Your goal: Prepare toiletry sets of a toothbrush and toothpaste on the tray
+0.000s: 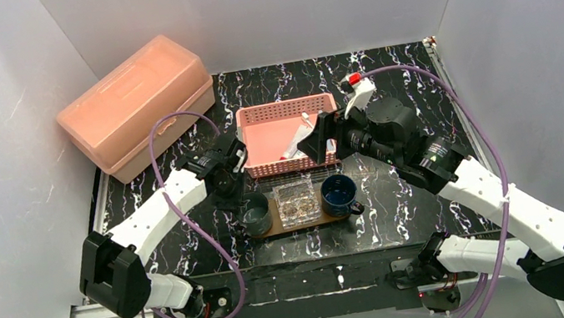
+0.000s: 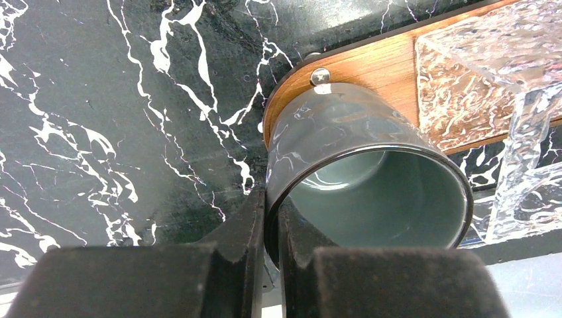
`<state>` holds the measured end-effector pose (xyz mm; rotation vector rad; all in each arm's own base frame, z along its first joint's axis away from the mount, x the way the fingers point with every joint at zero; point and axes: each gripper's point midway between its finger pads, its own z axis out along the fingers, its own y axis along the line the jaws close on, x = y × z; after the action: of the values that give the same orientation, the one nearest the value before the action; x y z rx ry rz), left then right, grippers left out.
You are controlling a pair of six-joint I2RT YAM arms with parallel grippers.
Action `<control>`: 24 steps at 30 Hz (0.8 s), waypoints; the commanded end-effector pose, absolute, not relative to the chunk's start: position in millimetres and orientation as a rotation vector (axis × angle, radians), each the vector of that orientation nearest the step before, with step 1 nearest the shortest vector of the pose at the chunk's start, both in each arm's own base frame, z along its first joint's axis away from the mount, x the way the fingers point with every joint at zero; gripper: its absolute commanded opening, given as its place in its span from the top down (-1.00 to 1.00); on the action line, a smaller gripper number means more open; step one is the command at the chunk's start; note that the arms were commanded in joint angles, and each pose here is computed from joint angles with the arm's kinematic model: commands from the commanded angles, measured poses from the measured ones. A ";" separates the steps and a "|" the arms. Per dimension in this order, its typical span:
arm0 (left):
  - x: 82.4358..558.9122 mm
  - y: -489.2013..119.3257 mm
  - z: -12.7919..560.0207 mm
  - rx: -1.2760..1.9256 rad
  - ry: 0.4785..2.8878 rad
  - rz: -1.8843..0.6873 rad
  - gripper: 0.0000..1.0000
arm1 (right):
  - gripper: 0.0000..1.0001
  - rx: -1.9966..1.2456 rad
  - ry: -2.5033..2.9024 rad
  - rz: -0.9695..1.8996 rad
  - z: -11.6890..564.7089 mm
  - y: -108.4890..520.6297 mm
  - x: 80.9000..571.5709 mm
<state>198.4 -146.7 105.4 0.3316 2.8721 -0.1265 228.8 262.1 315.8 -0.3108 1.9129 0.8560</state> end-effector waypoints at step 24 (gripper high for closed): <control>204.5 -158.9 129.5 0.389 2.771 -0.208 -0.14 | -0.97 0.063 1.764 1.182 405.2 274.0 224.3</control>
<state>200.9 -155.0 106.4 0.3591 2.8474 -0.1588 225.6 275.0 375.6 -0.0451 1.8498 1.0901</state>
